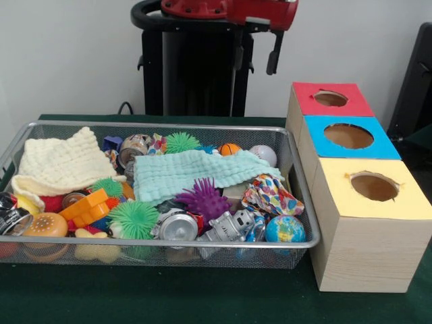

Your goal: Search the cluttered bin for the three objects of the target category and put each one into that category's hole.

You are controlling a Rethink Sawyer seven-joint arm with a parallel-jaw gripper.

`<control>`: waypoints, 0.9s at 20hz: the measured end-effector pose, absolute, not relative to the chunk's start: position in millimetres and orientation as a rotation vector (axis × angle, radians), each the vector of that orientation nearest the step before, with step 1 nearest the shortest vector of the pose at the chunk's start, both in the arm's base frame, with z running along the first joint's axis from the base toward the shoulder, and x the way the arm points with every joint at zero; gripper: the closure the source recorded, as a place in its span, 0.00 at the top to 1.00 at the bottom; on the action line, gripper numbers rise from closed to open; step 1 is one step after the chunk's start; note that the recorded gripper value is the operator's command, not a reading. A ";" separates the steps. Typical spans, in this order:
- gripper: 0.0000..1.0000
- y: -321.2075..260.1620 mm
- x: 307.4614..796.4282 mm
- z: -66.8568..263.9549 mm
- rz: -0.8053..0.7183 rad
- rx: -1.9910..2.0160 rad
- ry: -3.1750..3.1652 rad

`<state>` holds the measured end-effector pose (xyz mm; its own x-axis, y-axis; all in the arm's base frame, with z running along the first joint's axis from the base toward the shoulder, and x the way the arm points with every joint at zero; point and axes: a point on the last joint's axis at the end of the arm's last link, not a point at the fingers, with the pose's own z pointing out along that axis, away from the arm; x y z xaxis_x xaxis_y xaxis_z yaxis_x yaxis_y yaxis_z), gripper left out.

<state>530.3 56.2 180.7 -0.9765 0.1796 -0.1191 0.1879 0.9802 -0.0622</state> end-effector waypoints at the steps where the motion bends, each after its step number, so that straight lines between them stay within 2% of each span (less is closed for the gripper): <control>1: 1.00 53.9 530.3 180.4 -0.112 0.282 3.014; 18: 1.00 16.3 529.3 178.8 -0.134 0.239 3.012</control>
